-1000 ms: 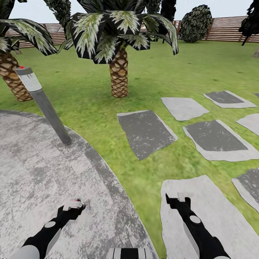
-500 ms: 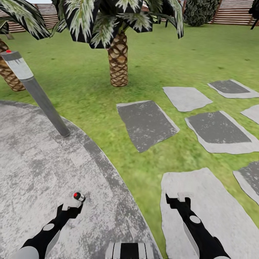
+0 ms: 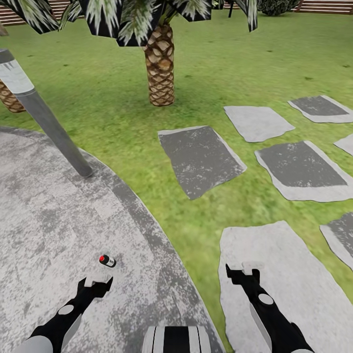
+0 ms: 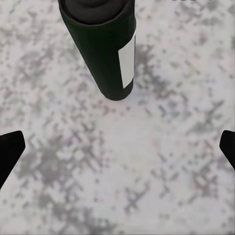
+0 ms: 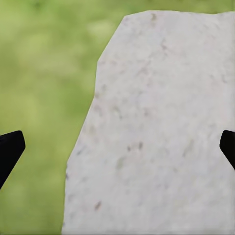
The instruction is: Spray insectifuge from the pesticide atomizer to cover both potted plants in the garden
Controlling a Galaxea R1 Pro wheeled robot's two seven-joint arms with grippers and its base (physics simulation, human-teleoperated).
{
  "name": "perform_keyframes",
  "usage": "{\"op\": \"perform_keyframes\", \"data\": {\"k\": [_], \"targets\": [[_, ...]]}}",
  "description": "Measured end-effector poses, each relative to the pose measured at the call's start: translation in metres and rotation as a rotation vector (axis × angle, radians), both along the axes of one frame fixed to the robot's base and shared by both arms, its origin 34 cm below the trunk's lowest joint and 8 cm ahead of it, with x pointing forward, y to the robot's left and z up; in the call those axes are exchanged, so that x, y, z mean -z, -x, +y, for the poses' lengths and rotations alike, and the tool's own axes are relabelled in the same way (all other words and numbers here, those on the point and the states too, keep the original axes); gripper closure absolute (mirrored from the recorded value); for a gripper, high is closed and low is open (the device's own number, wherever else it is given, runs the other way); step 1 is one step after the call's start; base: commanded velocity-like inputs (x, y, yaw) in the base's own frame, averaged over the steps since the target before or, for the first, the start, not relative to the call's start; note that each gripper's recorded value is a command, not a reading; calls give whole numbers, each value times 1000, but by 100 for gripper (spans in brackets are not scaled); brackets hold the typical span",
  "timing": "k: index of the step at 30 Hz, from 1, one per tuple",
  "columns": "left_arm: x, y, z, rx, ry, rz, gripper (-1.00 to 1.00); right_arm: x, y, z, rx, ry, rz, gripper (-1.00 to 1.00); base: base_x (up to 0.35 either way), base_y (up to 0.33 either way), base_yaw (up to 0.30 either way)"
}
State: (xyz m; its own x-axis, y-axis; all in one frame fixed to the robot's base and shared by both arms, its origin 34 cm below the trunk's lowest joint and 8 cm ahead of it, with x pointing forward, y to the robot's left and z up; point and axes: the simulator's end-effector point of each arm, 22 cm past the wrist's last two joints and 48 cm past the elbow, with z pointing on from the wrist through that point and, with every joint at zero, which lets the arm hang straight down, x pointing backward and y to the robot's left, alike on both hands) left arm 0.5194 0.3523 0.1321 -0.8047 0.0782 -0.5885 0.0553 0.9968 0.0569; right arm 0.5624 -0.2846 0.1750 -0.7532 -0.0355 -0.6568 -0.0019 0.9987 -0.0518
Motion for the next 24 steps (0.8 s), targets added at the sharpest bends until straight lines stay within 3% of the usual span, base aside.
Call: {"op": "perform_keyframes", "data": {"k": [24], "targets": [[-1, -1, 1, -1, -3, -6, -100, 0, 0, 0, 0, 0, 0, -100, 71, 29, 0]]}}
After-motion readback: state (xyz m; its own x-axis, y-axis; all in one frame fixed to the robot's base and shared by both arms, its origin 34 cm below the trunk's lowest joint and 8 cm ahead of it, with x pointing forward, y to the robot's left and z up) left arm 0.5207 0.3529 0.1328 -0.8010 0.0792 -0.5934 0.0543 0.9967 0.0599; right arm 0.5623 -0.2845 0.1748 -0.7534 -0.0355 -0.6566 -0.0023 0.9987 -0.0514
